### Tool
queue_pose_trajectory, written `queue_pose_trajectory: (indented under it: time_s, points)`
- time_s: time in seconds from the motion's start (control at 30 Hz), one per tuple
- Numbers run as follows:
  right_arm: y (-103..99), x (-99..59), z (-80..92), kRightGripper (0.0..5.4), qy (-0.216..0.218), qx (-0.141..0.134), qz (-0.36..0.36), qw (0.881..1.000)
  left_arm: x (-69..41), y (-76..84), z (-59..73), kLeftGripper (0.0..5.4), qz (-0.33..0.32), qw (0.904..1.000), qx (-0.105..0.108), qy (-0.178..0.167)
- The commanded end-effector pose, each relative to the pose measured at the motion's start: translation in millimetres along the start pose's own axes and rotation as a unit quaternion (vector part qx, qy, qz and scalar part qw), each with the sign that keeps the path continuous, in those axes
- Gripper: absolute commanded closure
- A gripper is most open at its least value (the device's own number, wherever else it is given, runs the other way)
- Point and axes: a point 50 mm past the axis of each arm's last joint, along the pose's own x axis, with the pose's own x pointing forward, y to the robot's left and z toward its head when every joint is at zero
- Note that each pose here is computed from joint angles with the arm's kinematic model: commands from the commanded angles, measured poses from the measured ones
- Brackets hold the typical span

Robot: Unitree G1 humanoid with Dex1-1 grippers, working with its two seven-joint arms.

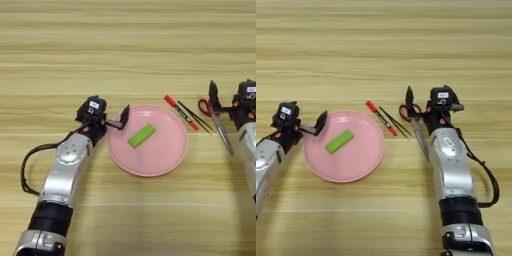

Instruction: Move the objects on the table

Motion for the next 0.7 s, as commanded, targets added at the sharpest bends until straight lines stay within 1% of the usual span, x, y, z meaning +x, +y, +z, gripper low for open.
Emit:
queue_pose_trajectory:
  time_s: [0.03, 0.2, 0.4, 0.5, 0.7]
  points:
    - [0.1, 0.5, 0.3, 0.0, 0.007, 0.001, -0.001, 1.0, 2.9, 7.8, -2.4, 0.01, 0.017, 0.9977, 0.064, 0.014]
    - [0.5, 1.0, -1.5, 0.0, 0.013, 0.005, -0.001, 1.0, 4.0, 3.8, -4.9, 0.01, 0.003, 0.9972, 0.074, 0.016]
    - [0.3, 2.0, -4.6, 0.0, 0.023, 0.007, -0.004, 1.0, 5.8, 5.4, -6.1, 0.01, -0.003, 0.9971, 0.074, 0.019]
    - [0.6, 2.1, -6.1, 0.0, 0.027, 0.009, -0.006, 1.0, 6.7, 6.0, -3.4, 0.01, -0.01, 0.9969, 0.077, 0.015]
    - [0.8, 2.1, -7.6, 0.0, 0.031, 0.012, -0.008, 0.999, 7.9, 2.7, -3.0, 0.01, -0.035, 0.9949, 0.093, 0.02]
